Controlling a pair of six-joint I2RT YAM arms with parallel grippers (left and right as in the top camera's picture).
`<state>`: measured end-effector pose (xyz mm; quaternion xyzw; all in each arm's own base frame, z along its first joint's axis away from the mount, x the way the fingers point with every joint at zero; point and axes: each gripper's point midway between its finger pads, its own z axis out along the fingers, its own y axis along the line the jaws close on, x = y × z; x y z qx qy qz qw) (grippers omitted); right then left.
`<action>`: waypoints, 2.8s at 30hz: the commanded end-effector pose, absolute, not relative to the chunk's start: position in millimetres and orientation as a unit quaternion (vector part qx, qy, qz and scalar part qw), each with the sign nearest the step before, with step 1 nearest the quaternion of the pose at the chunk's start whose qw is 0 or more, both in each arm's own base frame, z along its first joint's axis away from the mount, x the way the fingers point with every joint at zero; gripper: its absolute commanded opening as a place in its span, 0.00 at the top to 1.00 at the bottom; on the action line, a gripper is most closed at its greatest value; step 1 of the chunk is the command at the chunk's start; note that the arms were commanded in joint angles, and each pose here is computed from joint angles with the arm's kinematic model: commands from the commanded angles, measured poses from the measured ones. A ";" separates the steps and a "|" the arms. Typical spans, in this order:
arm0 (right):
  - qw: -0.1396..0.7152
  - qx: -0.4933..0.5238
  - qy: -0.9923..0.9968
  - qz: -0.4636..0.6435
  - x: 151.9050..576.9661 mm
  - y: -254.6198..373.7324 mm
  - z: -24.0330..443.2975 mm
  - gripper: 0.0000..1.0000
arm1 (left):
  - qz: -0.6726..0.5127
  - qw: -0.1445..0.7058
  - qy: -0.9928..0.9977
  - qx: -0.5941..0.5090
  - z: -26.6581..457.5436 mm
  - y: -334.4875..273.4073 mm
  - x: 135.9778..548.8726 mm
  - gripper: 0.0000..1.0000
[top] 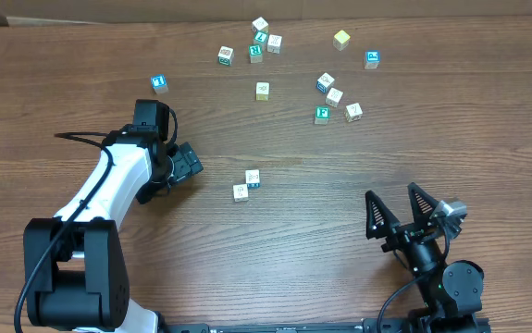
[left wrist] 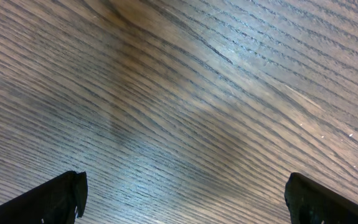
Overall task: Form a circle
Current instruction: 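Raise the right gripper and reach forward to the right-side blocks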
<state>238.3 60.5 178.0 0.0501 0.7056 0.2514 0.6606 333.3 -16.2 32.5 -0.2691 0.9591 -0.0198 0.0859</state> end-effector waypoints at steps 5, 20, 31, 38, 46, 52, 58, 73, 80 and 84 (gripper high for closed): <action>0.655 0.056 0.711 0.250 238.9 59.6 171.4 0.00 | -0.027 0.088 0.957 -0.276 34.2 -18.9 338.0 0.00; 0.657 0.031 0.702 0.273 221.4 68.0 222.5 0.00 | -0.027 0.088 0.957 -0.276 34.2 -18.9 338.0 0.00; 0.634 0.015 0.732 0.250 221.2 69.0 338.1 0.00 | -0.027 0.088 0.957 -0.276 34.2 -18.9 338.0 0.00; 0.564 -0.011 0.789 0.243 243.5 81.8 394.3 0.00 | -0.027 0.088 0.957 -0.276 34.2 -18.9 338.0 0.00; 0.526 -0.021 0.822 0.219 296.3 87.3 451.5 0.00 | -0.027 0.088 0.957 -0.276 34.2 -18.9 338.0 0.00; 0.460 0.007 0.865 0.201 351.0 81.7 442.8 0.00 | -0.027 0.088 0.957 -0.276 34.2 -18.9 338.0 0.00; 0.402 0.046 0.897 0.181 408.6 62.3 391.0 0.00 | -0.027 0.088 0.957 -0.276 34.2 -18.9 338.0 0.00; 0.230 0.085 0.956 0.160 471.2 55.9 240.4 0.73 | -0.027 0.088 0.957 -0.276 34.2 -18.9 338.0 0.00; 0.154 0.088 0.977 0.118 475.9 58.9 174.7 0.38 | -0.027 0.088 0.957 -0.276 34.2 -18.9 338.0 0.00; 0.117 0.064 0.985 0.107 475.3 68.2 141.4 0.32 | -0.027 0.088 0.957 -0.276 34.2 -18.9 338.0 0.00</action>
